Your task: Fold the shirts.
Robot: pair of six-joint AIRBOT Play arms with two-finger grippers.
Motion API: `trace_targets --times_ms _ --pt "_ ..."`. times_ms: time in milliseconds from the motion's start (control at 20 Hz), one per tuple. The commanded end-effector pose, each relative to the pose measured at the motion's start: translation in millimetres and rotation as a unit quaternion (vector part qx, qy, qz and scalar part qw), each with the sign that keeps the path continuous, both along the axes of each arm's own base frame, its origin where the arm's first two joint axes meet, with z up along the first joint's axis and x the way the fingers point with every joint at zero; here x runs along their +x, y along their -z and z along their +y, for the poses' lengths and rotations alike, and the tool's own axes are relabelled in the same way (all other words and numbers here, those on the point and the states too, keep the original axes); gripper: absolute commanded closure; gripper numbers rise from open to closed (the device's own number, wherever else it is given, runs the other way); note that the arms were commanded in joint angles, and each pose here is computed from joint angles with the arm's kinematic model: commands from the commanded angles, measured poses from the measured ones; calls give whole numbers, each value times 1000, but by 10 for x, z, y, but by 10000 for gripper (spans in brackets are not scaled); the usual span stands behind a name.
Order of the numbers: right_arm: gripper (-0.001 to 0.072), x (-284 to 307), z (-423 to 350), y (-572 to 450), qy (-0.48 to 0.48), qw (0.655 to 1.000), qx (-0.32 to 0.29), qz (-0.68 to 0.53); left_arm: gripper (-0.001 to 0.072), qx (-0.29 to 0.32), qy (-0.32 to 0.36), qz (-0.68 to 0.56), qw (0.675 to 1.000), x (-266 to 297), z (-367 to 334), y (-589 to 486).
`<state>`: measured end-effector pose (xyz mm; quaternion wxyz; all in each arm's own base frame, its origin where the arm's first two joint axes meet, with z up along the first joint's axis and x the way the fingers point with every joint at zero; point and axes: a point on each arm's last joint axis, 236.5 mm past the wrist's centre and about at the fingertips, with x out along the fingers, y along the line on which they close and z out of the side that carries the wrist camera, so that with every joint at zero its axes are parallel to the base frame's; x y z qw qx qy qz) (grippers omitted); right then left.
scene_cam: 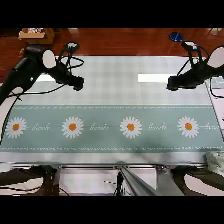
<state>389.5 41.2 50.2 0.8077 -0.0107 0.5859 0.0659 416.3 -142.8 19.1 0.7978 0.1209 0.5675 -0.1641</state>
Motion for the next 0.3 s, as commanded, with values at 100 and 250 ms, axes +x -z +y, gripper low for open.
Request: trace_targets --times_ms 100,250 --pt "174 1 4 -3 0 1000 1 0 100 4 0 10 1000 2 -3 94" --pt "174 1 4 -3 0 1000 1 0 100 6 0 18 1000 4 -3 164"
